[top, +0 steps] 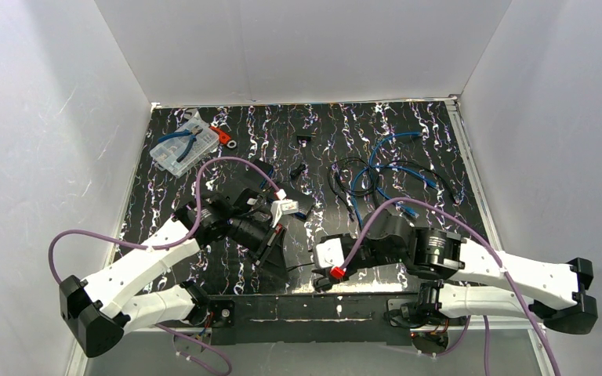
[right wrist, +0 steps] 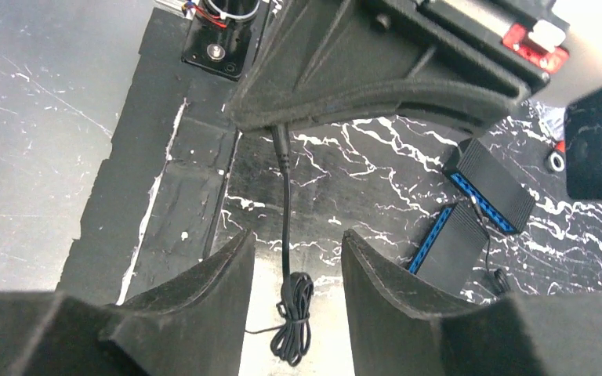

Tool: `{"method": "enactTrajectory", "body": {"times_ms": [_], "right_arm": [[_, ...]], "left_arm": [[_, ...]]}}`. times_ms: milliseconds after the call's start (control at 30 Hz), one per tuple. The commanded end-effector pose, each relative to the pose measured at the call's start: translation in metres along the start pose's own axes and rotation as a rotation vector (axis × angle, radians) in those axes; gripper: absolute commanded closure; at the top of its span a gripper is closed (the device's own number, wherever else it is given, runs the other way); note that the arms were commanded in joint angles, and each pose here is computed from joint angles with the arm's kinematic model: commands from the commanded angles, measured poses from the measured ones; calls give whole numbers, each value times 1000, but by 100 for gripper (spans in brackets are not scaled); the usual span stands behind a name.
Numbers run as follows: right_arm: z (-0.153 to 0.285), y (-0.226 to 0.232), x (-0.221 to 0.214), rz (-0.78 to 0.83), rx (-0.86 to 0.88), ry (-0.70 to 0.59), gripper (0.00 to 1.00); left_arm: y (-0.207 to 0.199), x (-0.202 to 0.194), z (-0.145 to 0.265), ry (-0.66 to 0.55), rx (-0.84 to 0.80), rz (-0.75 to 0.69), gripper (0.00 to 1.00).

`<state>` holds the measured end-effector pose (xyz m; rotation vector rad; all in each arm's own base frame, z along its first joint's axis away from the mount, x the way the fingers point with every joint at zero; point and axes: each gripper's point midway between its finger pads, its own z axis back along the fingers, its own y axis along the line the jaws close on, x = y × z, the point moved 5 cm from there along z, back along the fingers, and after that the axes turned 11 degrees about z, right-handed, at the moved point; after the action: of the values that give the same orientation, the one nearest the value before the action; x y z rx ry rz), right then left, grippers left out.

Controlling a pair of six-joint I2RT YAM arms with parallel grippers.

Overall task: Insert the plug into the switch port
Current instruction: Pick up the power from the center of the board.

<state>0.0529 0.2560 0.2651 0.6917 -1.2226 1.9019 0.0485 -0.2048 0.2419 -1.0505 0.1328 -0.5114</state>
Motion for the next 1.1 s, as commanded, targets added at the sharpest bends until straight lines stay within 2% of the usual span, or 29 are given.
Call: {"method": "enactTrajectory", "body": {"times_ms": [0, 700, 1067], "right_arm": [[-4, -15, 29, 61, -15, -109, 48], [-38, -11, 31, 61, 50, -99, 59], [-43, -9, 31, 70, 50, -99, 69]], "left_arm": [[-1, -4, -2, 27, -26, 6, 100], [1, -2, -4, 32, -25, 49, 100], [1, -3, -5, 35, -29, 49, 100]]}}
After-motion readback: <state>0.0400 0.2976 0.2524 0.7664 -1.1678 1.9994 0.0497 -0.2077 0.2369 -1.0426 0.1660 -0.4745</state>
